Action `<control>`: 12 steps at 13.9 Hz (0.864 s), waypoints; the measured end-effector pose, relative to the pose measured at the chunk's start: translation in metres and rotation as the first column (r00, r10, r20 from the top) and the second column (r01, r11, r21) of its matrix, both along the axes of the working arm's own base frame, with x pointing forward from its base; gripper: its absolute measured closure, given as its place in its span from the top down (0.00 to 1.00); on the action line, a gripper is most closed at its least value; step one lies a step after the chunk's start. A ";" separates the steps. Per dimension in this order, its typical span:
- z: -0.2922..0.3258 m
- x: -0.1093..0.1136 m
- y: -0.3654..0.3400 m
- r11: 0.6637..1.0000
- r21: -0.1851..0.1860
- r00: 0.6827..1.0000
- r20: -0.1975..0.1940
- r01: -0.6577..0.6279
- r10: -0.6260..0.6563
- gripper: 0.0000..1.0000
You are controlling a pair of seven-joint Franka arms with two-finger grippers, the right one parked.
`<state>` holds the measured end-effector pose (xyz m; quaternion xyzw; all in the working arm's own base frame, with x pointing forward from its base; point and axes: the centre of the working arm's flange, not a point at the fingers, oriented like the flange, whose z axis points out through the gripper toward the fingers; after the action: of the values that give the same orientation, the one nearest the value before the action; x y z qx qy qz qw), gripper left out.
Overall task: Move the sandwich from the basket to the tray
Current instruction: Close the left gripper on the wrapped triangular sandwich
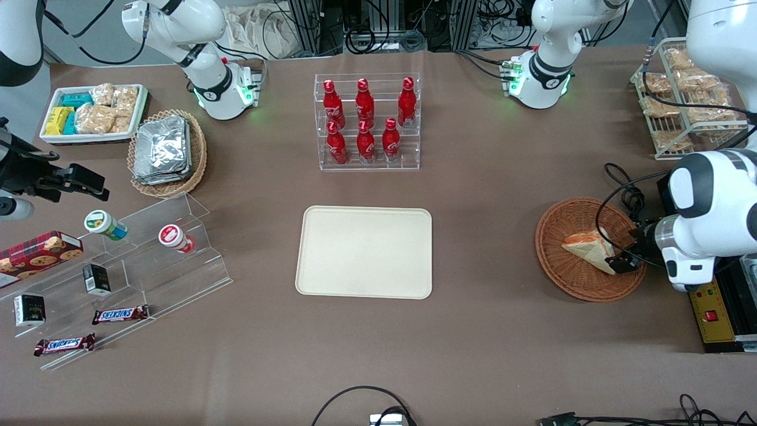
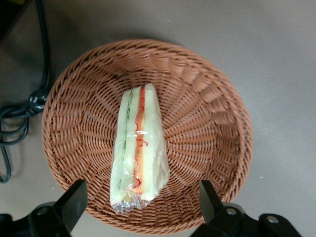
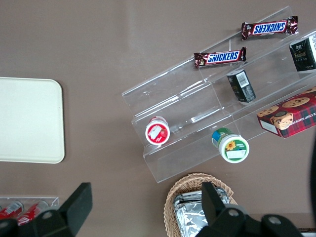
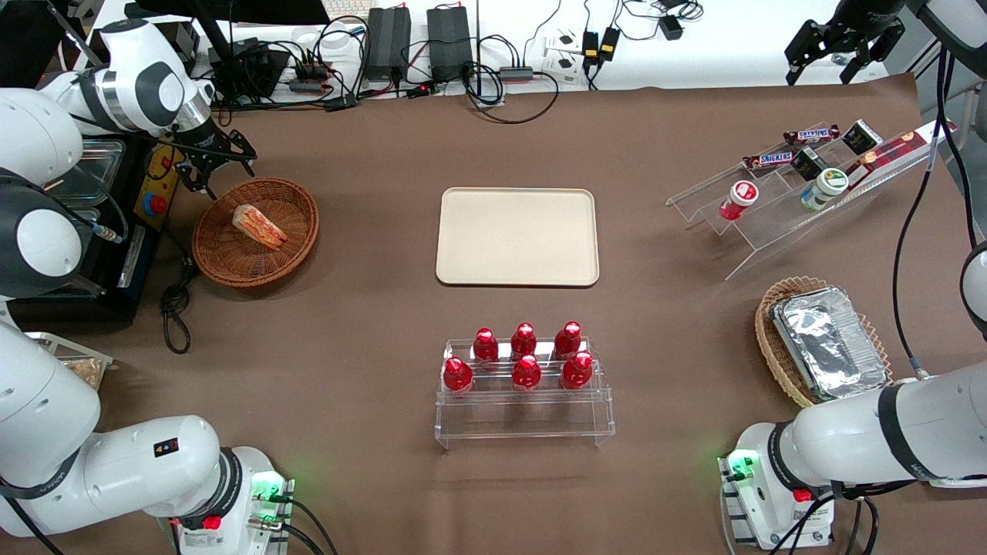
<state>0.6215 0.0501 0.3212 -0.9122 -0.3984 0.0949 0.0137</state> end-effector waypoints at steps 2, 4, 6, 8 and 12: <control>-0.017 -0.007 0.005 1.000 0.000 1.000 -0.010 -0.022 0.022 1.00; -0.035 -0.016 0.010 0.999 -0.001 0.999 -0.010 -0.033 0.033 1.00; -0.051 -0.026 0.010 0.999 -0.004 0.999 -0.028 -0.037 0.037 1.00; -0.062 -0.033 0.008 0.999 -0.006 0.998 -0.048 -0.036 0.036 1.00; -0.075 -0.038 0.010 0.999 -0.010 0.997 -0.072 -0.041 0.040 1.00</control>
<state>0.5835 0.0596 0.2461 -0.9000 -0.4154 0.1303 0.0207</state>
